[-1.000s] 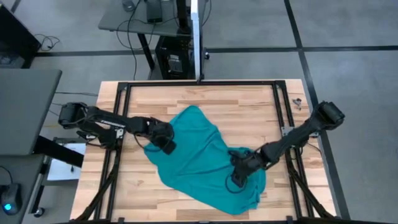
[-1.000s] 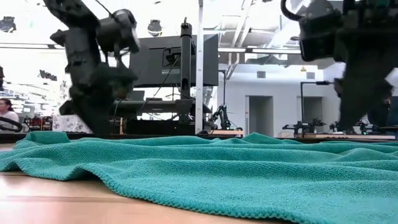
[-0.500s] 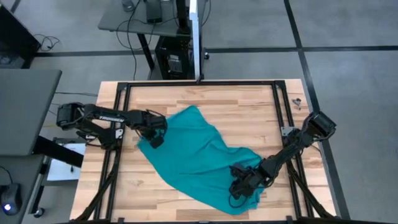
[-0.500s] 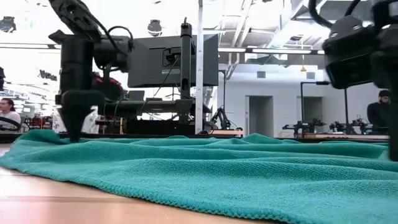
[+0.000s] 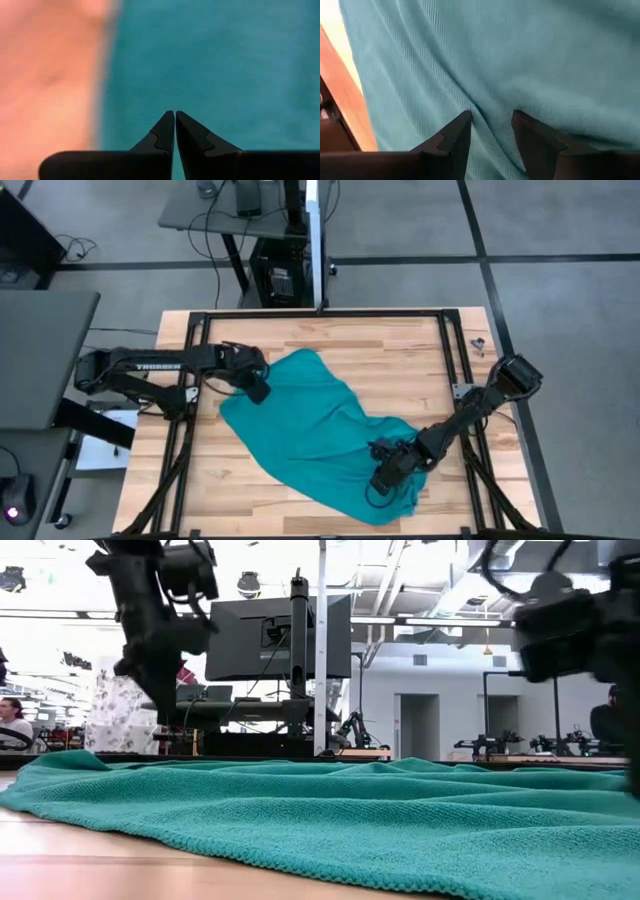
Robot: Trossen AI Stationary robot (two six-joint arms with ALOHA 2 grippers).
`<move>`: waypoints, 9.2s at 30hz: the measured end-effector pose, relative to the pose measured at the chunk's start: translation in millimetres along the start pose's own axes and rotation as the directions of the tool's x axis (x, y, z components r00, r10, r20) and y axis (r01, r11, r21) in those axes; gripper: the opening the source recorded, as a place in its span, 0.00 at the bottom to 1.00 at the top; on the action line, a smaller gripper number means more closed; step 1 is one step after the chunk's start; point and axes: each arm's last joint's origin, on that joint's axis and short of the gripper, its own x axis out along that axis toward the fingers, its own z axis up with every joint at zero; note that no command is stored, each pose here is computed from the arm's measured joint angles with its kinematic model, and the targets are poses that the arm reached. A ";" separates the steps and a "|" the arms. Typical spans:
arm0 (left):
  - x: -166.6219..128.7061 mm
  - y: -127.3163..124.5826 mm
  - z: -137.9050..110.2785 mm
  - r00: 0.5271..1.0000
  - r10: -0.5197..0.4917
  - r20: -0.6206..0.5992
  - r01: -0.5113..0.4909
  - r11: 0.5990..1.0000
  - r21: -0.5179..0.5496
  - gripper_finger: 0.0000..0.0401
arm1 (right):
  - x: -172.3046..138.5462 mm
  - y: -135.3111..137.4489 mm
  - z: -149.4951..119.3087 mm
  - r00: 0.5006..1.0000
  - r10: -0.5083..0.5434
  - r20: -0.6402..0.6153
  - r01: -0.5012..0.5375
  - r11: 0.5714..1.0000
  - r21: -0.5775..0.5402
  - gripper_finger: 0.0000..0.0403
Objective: Roll towel
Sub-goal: Fold the blue towel
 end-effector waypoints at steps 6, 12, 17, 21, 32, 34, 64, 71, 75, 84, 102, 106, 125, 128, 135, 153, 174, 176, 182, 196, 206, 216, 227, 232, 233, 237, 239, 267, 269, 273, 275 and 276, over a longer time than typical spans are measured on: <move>34.2 -10.6 -21.7 0.999 -0.045 -0.015 0.045 0.999 -0.015 0.00 | -5.4 -2.0 0.5 1.000 -0.025 -0.003 0.025 0.997 0.069 0.35; 77.4 11.0 -15.1 0.993 0.114 -0.018 -0.113 0.993 0.037 0.00 | 8.6 1.0 -24.2 0.998 -0.056 -0.024 0.060 0.976 0.208 0.33; 98.9 26.6 16.6 0.991 0.117 0.061 -0.120 0.992 0.044 0.00 | 23.9 19.3 -41.4 0.999 -0.016 -0.030 0.024 0.957 0.289 0.32; 104.6 39.0 46.6 0.985 0.141 0.095 -0.151 0.983 0.104 0.00 | 31.5 41.9 -51.7 0.999 0.012 -0.042 0.002 0.948 0.319 0.31; 108.2 100.2 117.5 0.973 0.202 0.114 -0.219 0.963 0.158 0.00 | 60.3 84.5 -8.7 0.996 0.048 0.075 -0.066 0.964 0.259 0.31; 105.6 110.4 127.0 0.971 0.215 0.106 -0.230 0.961 0.154 0.00 | 61.7 83.1 9.0 0.995 0.041 0.092 -0.058 0.979 0.194 0.31; 52.9 -49.1 -5.9 0.983 -0.111 0.145 0.123 0.989 -0.076 0.00 | -62.5 -159.3 318.6 0.867 -0.240 0.437 0.267 0.964 0.001 0.31; 92.6 -64.8 -23.2 0.976 -0.141 0.164 0.175 0.961 -0.215 0.00 | -50.8 -193.8 347.4 0.955 -0.148 0.256 0.169 0.984 -0.063 0.31; 103.1 -70.2 -21.2 0.977 -0.138 0.160 0.176 0.952 -0.249 0.00 | -58.6 -201.4 373.3 0.952 -0.148 0.269 0.164 0.986 -0.040 0.31; 103.7 -71.7 -20.2 0.978 -0.138 0.159 0.178 0.946 -0.271 0.00 | -20.0 -233.8 410.7 0.986 0.090 0.138 -0.104 0.990 0.100 0.31; 103.2 -72.1 -20.8 0.978 -0.138 0.154 0.176 0.946 -0.271 0.00 | -26.5 -280.0 423.4 0.994 -0.078 0.072 0.068 0.989 0.131 0.31; 105.0 -68.4 -27.2 0.991 -0.086 0.099 0.111 0.951 -0.289 0.00 | -33.1 -290.1 421.8 0.992 -0.111 0.060 0.101 0.983 0.155 0.31; 62.7 -51.9 -73.8 0.970 0.164 -0.178 -0.196 0.965 -0.177 0.00 | -64.9 -245.9 420.9 0.996 -0.033 0.086 0.036 0.999 -0.037 0.31; 51.3 -54.2 -69.9 0.986 0.099 -0.137 -0.118 0.983 -0.140 0.00 | -77.7 -230.4 420.2 0.994 -0.025 0.107 0.036 0.994 -0.106 0.31; 16.2 -55.4 -61.8 0.998 -0.045 -0.036 0.038 0.985 -0.166 0.00 | -105.2 -183.8 396.2 1.000 -0.014 0.018 0.017 0.974 -0.226 0.31; 19.4 -114.8 -61.7 0.824 -0.559 0.098 0.567 0.817 -0.108 0.11 | -66.5 -2.1 175.4 0.935 -0.081 -0.344 -0.105 0.866 -0.490 0.31; 107.7 -253.4 -113.6 0.851 -0.524 -0.011 0.522 0.845 0.112 0.30 | -21.4 38.0 0.3 0.959 -0.284 0.006 0.275 0.922 -0.273 0.31; 115.6 -262.1 -107.1 0.881 -0.472 0.037 0.468 0.880 0.077 0.30 | -18.4 34.8 -9.0 0.959 -0.282 0.011 0.273 0.917 -0.292 0.31; 142.1 -291.5 -99.7 0.891 -0.449 0.060 0.450 0.893 -0.002 0.30 | -8.3 18.5 -25.9 0.951 -0.296 0.094 0.310 0.916 -0.254 0.31; 119.7 -309.6 -166.6 0.933 -0.324 -0.154 0.327 0.945 -0.008 0.30 | 4.9 -11.1 -36.3 0.951 -0.307 0.041 0.298 0.871 -0.390 0.31; 76.9 -287.8 -210.2 0.963 -0.087 -0.257 0.135 0.975 0.175 0.30 | -3.8 3.1 -59.2 0.958 -0.276 -0.083 0.215 0.877 -0.429 0.31; 56.6 -268.7 -241.3 0.936 0.095 -0.340 0.029 0.939 0.342 0.30 | -14.4 35.4 -66.5 0.975 -0.157 -0.157 0.069 0.884 -0.462 0.31; 1.1 -276.2 -206.8 0.977 -0.099 -0.187 0.147 0.954 0.263 0.30 | -12.5 57.6 -42.5 0.994 0.027 -0.102 -0.072 0.882 -0.466 0.31; 7.1 -290.0 -206.9 0.958 -0.224 -0.177 0.256 0.949 0.185 0.30 | -11.2 71.1 -26.5 0.983 0.178 -0.042 -0.176 0.866 -0.468 0.31; 12.1 -293.8 -211.2 0.951 -0.251 -0.178 0.281 0.944 0.172 0.30 | -11.3 72.4 -24.8 0.981 0.192 -0.032 -0.185 0.866 -0.465 0.31; 27.6 -303.5 -227.5 0.928 -0.316 -0.194 0.341 0.934 0.106 0.30 | -6.5 77.8 -23.0 0.971 0.239 0.014 -0.206 0.865 -0.457 0.31; 30.0 -301.3 -235.5 0.931 -0.292 -0.218 0.313 0.947 0.073 0.30 | 5.4 77.8 -24.8 0.971 0.240 0.017 -0.207 0.866 -0.456 0.31; 29.8 -266.3 -307.8 0.950 0.005 -0.313 0.041 0.989 0.140 0.30 | 42.3 53.9 -58.9 0.986 0.010 -0.167 -0.088 0.881 -0.466 0.31; 25.4 -266.0 -315.6 0.947 0.001 -0.322 0.049 0.988 0.147 0.30 | 37.0 53.0 -64.5 0.984 -0.009 -0.179 -0.078 0.877 -0.475 0.31; 17.7 -269.1 -316.4 0.944 0.021 -0.330 0.026 0.990 0.137 0.30 | 27.4 55.4 -64.1 0.985 0.011 -0.175 -0.094 0.876 -0.472 0.31; 13.7 -273.9 -312.7 0.939 0.016 -0.343 0.036 0.989 0.145 0.30 | 23.3 54.5 -58.2 0.986 0.010 -0.167 -0.087 0.883 -0.462 0.31; 11.9 -277.4 -308.4 0.937 0.007 -0.348 0.049 0.987 0.153 0.30 | 20.7 54.5 -53.9 0.987 0.012 -0.162 -0.086 0.886 -0.455 0.31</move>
